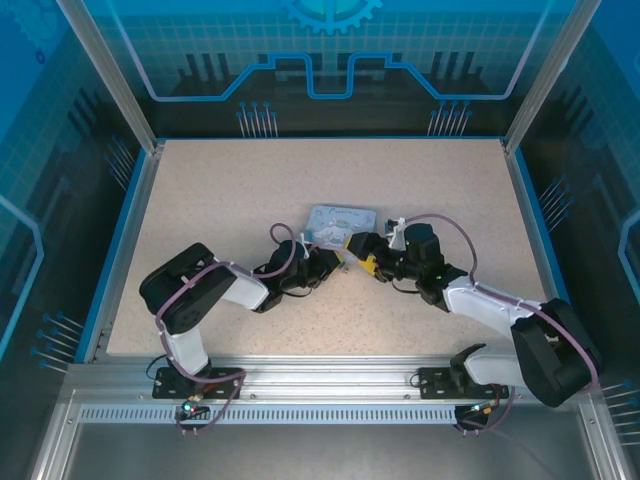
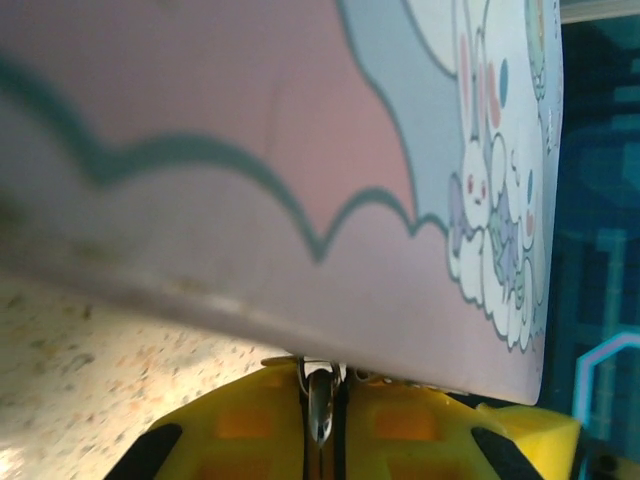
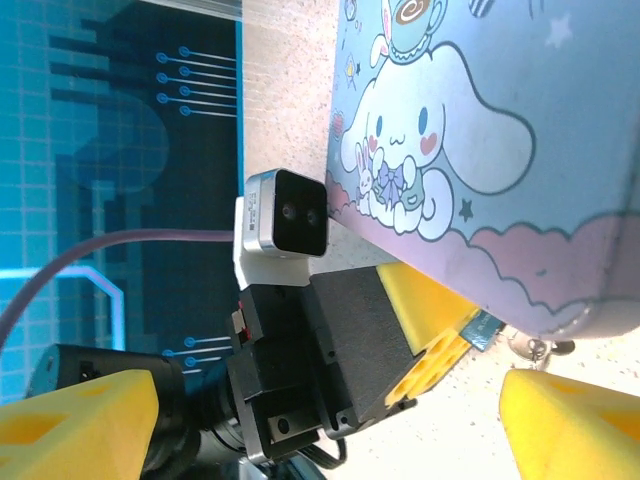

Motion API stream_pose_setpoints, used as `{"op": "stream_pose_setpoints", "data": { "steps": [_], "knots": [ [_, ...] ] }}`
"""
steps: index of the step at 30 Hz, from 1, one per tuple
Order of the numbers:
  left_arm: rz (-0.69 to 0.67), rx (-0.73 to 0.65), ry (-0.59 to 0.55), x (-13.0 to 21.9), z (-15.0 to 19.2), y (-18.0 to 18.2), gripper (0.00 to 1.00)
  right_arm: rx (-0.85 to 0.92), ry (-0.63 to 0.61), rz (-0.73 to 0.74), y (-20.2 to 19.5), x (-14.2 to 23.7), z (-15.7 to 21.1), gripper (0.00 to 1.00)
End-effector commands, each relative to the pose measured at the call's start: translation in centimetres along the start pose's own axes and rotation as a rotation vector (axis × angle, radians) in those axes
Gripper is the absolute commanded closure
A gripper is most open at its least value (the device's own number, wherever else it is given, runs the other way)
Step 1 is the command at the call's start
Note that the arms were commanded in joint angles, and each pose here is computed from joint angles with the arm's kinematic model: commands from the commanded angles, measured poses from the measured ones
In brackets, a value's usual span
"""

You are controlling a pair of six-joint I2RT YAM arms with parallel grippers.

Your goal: Unlock a padlock with a key

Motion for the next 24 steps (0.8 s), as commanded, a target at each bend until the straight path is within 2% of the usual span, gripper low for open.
{"op": "stream_pose_setpoints", "data": {
  "steps": [1,7,11,15,20,24],
  "knots": [
    [-0.064,-0.088,0.058,0.4,0.6,-0.6,1.00,0.025,0.052,0.090,-1.3,0.2,0.6,0.12],
    [-0.136,-0.167,0.094,1.0,0.7,-1.5,1.00,0.054,0.075,0.113,-1.8,-0.3,0.6,0.13],
    [-0.163,-0.184,0.111,1.0,0.7,-2.1,1.00,0.179,0.097,0.158,-1.3,0.0,0.4,0.17],
    [-0.188,-0.174,0.136,0.6,0.7,-2.5,1.00,0.344,0.143,0.201,-0.5,0.8,0.6,0.30],
    [-0.207,-0.139,0.165,0.1,0.6,-2.8,1.00,0.527,0.213,0.280,0.2,0.9,1.6,0.52],
    [-0.220,-0.123,0.189,0.0,0.6,-3.5,1.00,0.618,0.250,0.376,-0.4,0.2,2.6,0.55]
  ]
}}
Point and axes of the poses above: each hand's point on the last joint's axis, 136 mm out from that joint toward the fingers, its own x axis back along the fingers, its own y axis along the line the jaws close on, z = x × y, the point moved 9 cm from there along x, back along the fingers, and after that the axes turned 7 degrees about x, right-handed, at the moved point
